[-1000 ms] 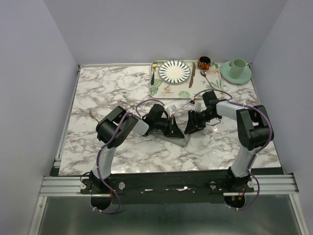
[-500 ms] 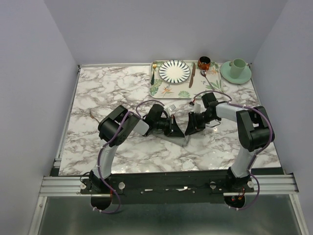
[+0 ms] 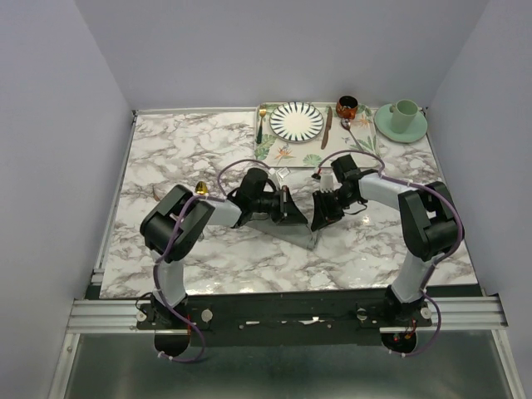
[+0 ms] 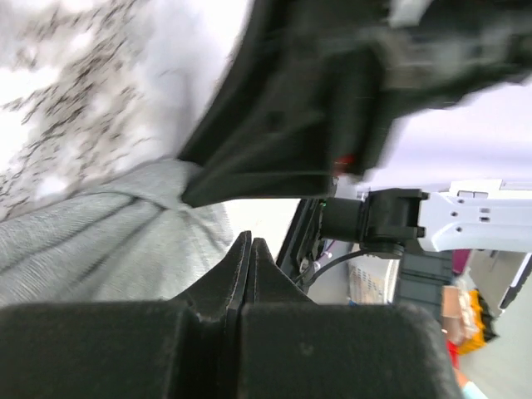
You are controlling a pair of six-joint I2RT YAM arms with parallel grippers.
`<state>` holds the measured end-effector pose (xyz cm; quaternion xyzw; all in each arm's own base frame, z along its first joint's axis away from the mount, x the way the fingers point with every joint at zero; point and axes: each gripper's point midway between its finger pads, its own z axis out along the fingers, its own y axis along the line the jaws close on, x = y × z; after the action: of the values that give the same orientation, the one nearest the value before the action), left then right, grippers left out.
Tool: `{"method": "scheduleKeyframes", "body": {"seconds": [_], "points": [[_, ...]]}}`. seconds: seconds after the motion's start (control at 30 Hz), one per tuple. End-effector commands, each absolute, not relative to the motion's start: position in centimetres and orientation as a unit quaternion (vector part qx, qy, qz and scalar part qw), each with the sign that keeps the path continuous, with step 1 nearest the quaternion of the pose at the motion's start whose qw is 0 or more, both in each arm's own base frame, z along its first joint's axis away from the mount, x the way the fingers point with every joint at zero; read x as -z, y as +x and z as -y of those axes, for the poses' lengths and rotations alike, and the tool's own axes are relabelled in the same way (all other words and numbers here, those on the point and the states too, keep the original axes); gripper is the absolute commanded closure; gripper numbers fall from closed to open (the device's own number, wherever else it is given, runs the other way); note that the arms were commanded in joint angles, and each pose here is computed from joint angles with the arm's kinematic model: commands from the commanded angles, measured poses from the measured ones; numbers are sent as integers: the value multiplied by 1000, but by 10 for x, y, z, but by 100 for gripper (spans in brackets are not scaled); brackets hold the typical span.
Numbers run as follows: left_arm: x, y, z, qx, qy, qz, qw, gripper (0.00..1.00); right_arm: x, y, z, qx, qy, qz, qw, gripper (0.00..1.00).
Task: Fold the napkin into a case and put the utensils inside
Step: Stuff the top corner of the smaller-rectangle-folded napkin into the folded napkin.
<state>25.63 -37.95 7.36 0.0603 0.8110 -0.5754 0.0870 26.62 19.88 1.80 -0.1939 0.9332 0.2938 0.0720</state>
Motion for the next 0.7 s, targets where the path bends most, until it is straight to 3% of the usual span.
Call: {"method": "scheduleKeyframes", "body": {"seconds": [0.0, 0.33, 0.67], "points": [[-79, 250, 364, 548, 78, -826, 109, 100, 5, 254, -177, -231, -203, -951, 42, 69], [-41, 243, 363, 517, 71, -849, 82, 100, -3, 253, -185, -255, -202, -945, 39, 68], [-6, 257, 375, 508, 34, -858, 64, 100, -12, 239, -196, -290, -213, -933, 27, 52]]}}
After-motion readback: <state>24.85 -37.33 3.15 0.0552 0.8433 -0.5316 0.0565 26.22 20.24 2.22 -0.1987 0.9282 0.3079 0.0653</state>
